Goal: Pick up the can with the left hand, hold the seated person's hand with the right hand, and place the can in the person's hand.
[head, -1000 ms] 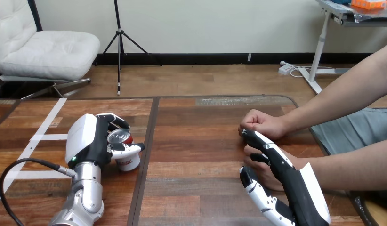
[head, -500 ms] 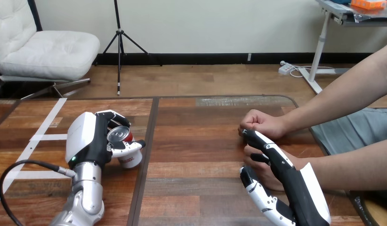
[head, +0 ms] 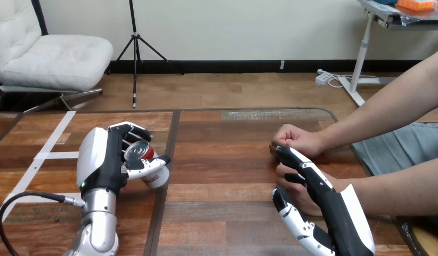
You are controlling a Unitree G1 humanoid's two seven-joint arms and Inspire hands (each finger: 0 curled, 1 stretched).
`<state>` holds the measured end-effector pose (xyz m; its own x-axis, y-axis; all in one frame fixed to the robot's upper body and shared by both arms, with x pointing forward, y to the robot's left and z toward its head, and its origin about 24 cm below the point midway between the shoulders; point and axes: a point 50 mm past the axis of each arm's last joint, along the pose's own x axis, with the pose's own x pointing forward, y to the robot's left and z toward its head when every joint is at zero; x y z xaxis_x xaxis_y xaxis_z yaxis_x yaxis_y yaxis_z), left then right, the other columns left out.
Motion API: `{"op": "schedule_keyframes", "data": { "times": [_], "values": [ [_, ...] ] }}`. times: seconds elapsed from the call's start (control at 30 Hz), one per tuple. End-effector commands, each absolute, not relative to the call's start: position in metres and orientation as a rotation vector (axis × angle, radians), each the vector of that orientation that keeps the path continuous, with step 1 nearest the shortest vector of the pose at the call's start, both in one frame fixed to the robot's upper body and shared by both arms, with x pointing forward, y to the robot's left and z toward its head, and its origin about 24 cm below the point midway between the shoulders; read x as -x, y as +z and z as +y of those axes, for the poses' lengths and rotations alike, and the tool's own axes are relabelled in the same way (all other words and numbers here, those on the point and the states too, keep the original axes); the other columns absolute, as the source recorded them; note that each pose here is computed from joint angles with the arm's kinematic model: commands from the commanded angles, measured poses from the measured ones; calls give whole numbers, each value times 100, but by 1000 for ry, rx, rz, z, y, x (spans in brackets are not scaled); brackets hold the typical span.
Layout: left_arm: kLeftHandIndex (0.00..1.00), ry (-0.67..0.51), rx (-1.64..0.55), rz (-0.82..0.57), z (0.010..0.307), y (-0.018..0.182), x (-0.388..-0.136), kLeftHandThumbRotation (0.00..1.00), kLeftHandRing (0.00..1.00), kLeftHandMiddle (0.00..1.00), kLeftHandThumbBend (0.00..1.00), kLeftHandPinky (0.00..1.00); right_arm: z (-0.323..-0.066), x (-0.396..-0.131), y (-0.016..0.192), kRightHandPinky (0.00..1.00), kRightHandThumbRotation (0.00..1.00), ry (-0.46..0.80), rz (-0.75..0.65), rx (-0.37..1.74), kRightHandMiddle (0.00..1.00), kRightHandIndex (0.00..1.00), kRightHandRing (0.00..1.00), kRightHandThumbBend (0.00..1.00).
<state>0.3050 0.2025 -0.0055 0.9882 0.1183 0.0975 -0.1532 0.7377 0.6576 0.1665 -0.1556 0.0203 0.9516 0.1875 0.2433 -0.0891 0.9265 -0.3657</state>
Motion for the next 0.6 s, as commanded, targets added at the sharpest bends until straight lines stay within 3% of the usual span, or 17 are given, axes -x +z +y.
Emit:
{"op": "schedule_keyframes", "data": {
  "times": [0.0,0.57],
  "values": [
    [51,173,-655,-228,194,29,-320,0,43,49,68,38,-155,-179,39,80,65,128,-378,364,89,87,88,39],
    [50,138,-601,-372,185,46,-310,0,40,48,70,34,-155,-181,39,79,65,131,-383,361,89,87,88,38]
  ]
}}
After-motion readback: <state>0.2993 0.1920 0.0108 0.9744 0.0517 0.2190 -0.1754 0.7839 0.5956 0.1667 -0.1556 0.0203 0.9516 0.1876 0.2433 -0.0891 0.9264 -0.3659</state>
